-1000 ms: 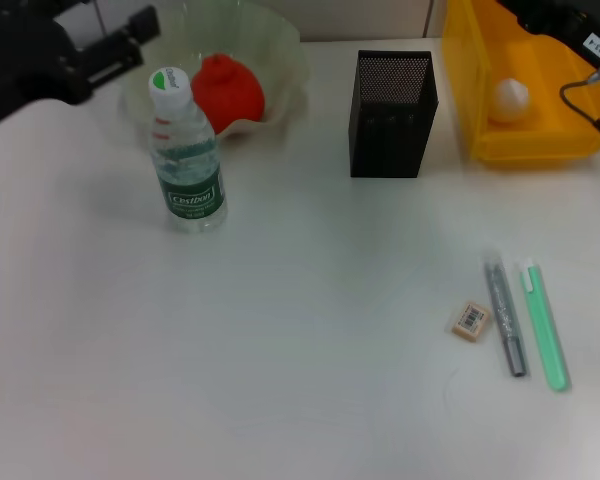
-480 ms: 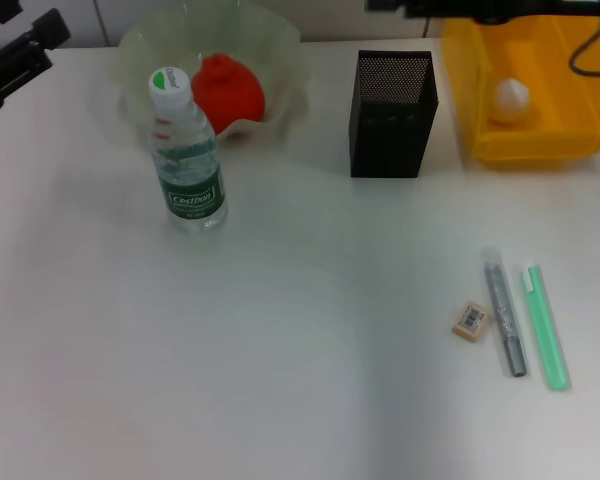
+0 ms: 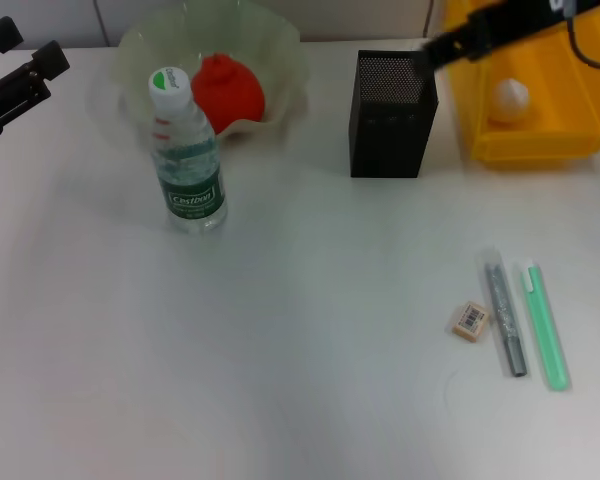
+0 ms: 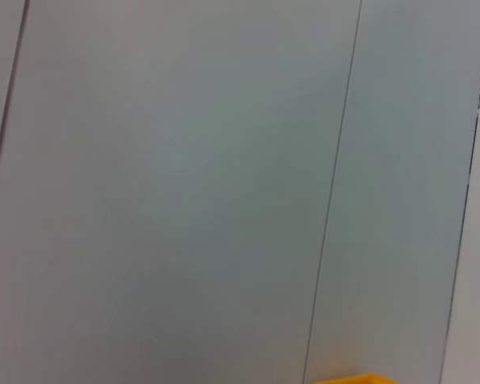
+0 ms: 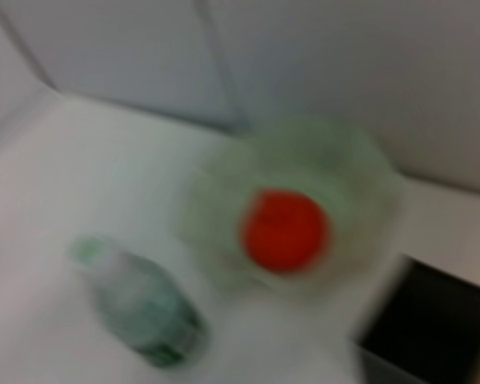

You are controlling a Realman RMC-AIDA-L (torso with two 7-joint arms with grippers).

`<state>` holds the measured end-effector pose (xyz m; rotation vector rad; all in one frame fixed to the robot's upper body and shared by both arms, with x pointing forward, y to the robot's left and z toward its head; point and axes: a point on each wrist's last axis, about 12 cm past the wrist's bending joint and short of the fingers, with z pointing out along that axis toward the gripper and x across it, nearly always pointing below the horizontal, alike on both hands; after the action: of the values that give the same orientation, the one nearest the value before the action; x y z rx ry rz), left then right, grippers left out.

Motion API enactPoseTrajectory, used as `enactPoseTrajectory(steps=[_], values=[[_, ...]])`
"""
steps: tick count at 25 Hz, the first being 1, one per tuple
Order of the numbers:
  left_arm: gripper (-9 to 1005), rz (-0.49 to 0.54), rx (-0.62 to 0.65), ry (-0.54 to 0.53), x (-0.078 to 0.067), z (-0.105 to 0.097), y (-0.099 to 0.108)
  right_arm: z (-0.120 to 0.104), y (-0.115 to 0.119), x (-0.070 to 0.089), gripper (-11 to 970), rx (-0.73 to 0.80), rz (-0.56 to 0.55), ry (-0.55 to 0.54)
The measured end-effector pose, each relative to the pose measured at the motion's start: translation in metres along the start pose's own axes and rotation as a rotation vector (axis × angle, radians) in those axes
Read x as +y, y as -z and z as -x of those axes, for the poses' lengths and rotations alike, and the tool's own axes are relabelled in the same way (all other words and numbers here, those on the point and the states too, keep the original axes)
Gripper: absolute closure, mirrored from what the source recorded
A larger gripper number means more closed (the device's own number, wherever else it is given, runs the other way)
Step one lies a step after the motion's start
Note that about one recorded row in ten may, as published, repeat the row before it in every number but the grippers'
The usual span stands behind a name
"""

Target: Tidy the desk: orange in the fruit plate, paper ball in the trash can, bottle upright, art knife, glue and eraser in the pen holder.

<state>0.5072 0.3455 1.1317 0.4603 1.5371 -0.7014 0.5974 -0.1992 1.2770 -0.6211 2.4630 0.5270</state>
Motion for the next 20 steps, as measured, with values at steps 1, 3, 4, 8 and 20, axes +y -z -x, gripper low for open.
enactPoseTrajectory(steps=[1, 3, 4, 8, 20], values=[[282, 0.004, -0.001, -0.001, 0.001, 0.000, 0.000, 0.000, -0.001, -0.001, 215, 0.030, -0.050, -0.019], [282, 0.014, -0.006, -0.003, 0.003, 0.002, 0.001, -0.002, -0.003, -0.003, 215, 0.074, -0.127, -0.046], [282, 0.019, -0.010, -0.003, 0.004, 0.002, 0.002, -0.003, -0.004, -0.004, 215, 0.089, -0.149, -0.054], [282, 0.026, -0.015, -0.001, 0.006, 0.003, 0.001, -0.011, -0.010, -0.009, 216, 0.161, -0.196, -0.073], [283, 0.014, -0.018, -0.013, 0.010, 0.001, -0.011, -0.056, -0.035, -0.046, 220, 0.383, -0.277, -0.215]])
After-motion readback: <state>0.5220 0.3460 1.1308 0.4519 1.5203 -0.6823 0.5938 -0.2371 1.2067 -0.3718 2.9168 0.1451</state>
